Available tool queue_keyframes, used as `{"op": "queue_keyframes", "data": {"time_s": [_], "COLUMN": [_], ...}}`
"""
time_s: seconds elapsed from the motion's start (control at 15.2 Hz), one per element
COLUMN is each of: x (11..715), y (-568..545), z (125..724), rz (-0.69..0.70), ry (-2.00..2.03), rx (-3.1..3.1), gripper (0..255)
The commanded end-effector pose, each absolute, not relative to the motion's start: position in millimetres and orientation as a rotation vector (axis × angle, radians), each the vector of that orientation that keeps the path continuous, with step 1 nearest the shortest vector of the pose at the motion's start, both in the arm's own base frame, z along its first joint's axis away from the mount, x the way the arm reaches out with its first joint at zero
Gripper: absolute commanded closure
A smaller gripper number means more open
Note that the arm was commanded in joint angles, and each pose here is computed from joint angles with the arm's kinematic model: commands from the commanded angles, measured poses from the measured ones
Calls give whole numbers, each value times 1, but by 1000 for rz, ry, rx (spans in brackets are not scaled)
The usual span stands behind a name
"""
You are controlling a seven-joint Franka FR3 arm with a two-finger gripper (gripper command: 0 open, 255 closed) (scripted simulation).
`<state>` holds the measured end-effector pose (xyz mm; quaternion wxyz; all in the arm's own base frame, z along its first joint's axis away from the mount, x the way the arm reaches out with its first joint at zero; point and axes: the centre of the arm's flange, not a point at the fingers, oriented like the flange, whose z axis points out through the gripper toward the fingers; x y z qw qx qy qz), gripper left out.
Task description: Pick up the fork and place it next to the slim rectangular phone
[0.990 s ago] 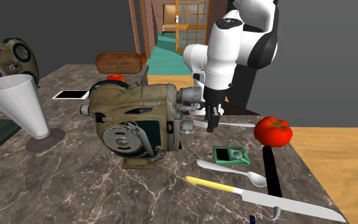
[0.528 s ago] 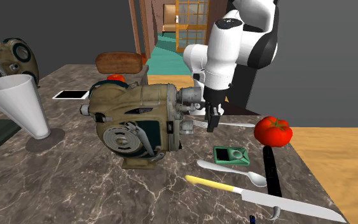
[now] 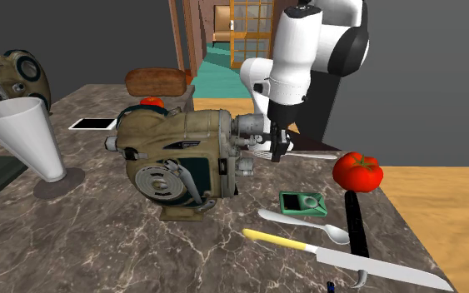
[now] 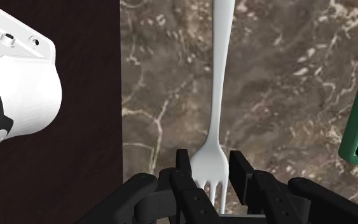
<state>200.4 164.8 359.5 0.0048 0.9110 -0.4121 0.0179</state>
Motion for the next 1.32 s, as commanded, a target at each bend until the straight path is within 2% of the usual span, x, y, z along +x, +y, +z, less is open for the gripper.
{"op": "queue_keyframes", "data": {"time_s": [0.0,0.59,1.25], "x": [200,200,264], "y": [165,165,49], "z": [369,414,414], "rz": [56,56,56], "ry": [-1290,-1290,-1290], "rx": [2853,2853,2853], "gripper": [255,255,255]}}
